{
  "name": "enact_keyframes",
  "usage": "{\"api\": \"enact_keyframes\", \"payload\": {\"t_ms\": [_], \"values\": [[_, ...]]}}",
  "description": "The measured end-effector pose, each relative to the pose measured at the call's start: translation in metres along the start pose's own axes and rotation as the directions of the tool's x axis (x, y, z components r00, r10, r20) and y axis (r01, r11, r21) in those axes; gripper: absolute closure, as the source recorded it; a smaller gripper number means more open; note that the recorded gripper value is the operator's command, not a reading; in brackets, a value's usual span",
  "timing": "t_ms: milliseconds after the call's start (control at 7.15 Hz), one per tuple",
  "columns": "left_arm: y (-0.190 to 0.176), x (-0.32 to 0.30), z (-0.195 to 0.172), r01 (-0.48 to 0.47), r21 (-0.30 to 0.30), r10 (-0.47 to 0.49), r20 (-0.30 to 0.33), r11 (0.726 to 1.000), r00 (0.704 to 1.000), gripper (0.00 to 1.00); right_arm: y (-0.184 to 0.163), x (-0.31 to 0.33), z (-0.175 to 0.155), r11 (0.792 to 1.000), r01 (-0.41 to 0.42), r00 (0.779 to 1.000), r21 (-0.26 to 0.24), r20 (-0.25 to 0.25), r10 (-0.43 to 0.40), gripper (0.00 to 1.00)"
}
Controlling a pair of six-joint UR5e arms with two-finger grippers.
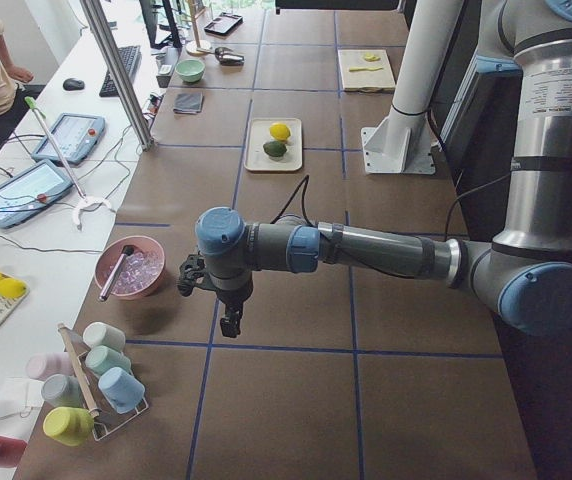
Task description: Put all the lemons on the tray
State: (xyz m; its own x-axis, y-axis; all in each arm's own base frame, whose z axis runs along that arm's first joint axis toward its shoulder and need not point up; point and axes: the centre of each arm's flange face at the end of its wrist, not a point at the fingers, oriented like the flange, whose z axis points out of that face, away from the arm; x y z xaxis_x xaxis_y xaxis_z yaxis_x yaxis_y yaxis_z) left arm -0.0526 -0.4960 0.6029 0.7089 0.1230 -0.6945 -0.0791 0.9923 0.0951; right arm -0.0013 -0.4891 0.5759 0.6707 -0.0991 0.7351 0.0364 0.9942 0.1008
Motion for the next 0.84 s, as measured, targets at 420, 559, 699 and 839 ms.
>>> {"api": "enact_keyframes", "payload": {"t_ms": [420,559,699,839], "values": [[0.001,0.01,0.016,-0.021,-0.034,0.021,0.0,0.999,1.0,0.0,0.0,0.002,0.007,0.998,0.045,0.999,-0.049,0.004,-0.044,0.0],[0.002,0.014,0.022,-0.026,-0.047,0.026,-0.001,0.999,1.0,0.0,0.001,0.003,0.007,0.997,0.049,0.999,-0.054,0.002,-0.049,0.0],[0.004,0.016,0.025,-0.029,-0.052,0.029,-0.006,0.998,1.0,0.0,0.002,0.006,0.008,0.997,0.054,0.999,-0.06,-0.002,-0.054,0.0],[0.005,0.017,0.027,-0.031,-0.054,0.03,-0.019,0.998,0.999,0.0,0.002,0.009,0.01,0.996,0.058,0.998,-0.066,-0.005,-0.059,0.0]]}}
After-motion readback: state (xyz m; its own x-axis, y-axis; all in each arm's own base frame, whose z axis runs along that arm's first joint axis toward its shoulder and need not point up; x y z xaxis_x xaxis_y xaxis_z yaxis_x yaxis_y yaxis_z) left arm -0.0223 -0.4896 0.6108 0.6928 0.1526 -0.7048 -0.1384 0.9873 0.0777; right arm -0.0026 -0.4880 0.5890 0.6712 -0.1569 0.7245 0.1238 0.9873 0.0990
